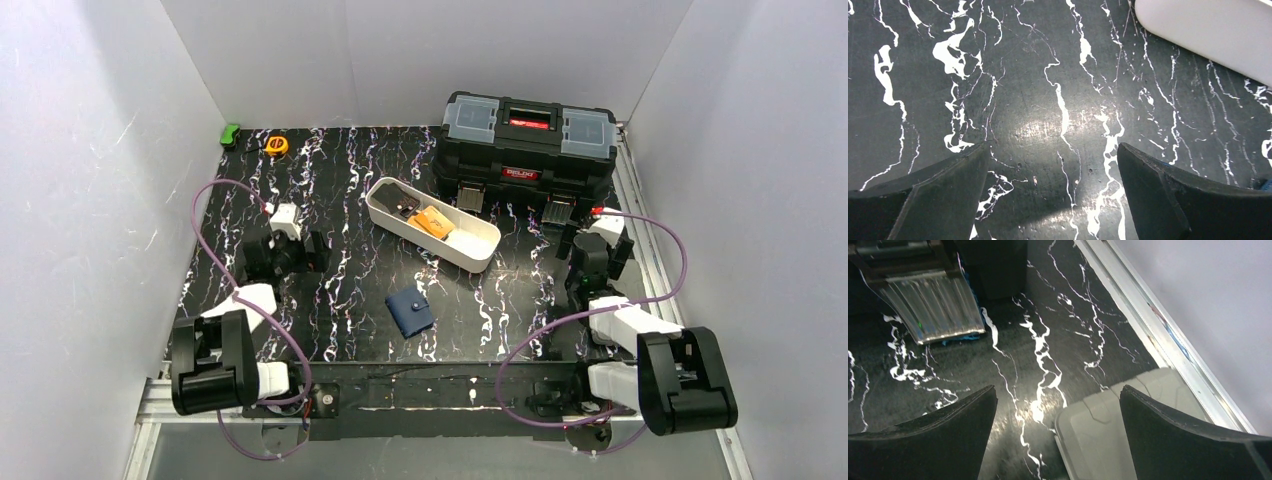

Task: Put the credit cards into the card holder
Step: Reset both arms

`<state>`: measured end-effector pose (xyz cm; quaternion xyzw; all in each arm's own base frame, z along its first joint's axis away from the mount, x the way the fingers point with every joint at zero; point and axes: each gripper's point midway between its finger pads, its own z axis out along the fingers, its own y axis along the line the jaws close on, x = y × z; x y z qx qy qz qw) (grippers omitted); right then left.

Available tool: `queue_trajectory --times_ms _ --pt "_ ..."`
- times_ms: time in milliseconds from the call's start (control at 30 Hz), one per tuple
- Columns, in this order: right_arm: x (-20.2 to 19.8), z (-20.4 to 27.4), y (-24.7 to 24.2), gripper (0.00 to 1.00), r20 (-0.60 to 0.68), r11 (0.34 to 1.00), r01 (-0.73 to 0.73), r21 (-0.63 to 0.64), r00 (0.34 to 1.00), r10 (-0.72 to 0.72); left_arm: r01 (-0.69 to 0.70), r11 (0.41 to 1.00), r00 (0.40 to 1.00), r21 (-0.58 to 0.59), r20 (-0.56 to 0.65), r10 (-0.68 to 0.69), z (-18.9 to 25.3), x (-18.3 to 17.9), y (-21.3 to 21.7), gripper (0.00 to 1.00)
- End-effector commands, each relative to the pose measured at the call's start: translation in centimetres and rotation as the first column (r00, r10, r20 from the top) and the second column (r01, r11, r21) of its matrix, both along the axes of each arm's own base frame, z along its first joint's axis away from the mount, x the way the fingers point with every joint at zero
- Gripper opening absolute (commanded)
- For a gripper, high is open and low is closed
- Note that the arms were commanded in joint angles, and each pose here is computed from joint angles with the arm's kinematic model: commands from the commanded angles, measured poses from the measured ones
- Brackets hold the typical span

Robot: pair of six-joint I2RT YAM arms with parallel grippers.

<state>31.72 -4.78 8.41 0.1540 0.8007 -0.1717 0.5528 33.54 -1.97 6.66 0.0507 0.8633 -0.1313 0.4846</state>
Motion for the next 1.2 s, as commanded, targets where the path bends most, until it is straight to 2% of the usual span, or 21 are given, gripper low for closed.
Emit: queue_trajectory --times_ms 0,133,267,333,367,500,633,800,967,1167 --pt "3.4 4.1 0.1 0.98 0.187 1.000 -0.023 0.006 0.982 0.021 -0.002 1.000 0.979 0.006 0.203 0.000 1.6 2.4 0.1 0.98" --pt "4.5 3.7 0.9 0.98 0.194 0.998 -0.067 0.015 0.979 0.063 0.011 1.000 0.962 0.005 0.273 -0.012 0.5 2.7 -0.1 0.98" --pt "5.0 3.3 0.9 0.98 0.201 0.998 -0.067 0.015 0.978 0.063 0.037 0.999 0.954 0.003 0.297 -0.036 -0.3 2.5 -0.7 0.98" --pt "4.9 3.2 1.0 0.98 0.196 0.997 -0.068 0.024 0.979 0.062 0.035 0.999 0.967 0.020 0.253 -0.039 -0.7 2.3 -0.6 0.98" --pt "4.9 3.2 0.9 0.98 0.199 0.997 -0.068 0.023 0.978 0.062 0.032 0.999 0.962 0.020 0.270 -0.037 -0.6 2.5 -0.7 0.98" --pt "6.3 2.4 0.7 0.98 0.122 0.993 -0.099 0.071 0.988 0.090 0.027 0.999 0.965 0.030 0.262 -0.034 -0.7 2.5 -0.8 0.98" --pt "6.8 2.1 0.7 0.98 0.071 0.993 -0.100 0.059 0.993 0.096 0.027 0.999 0.964 0.033 0.263 -0.034 -0.7 2.5 -0.8 0.98" --pt "4.6 3.1 1.1 0.98 0.234 0.988 -0.141 0.064 0.965 0.123 0.026 0.999 0.962 0.030 0.270 -0.033 -0.6 2.5 -0.8 0.98" --pt "4.5 2.1 2.1 0.98 0.242 0.971 -0.232 0.061 0.947 0.211 0.026 0.999 0.963 0.030 0.268 -0.034 -0.6 2.5 -0.8 0.98" --pt "4.6 2.5 2.0 0.98 0.261 0.969 -0.242 0.057 0.940 0.220 0.026 0.999 0.963 0.030 0.266 -0.033 -0.6 2.5 -0.8 0.98"
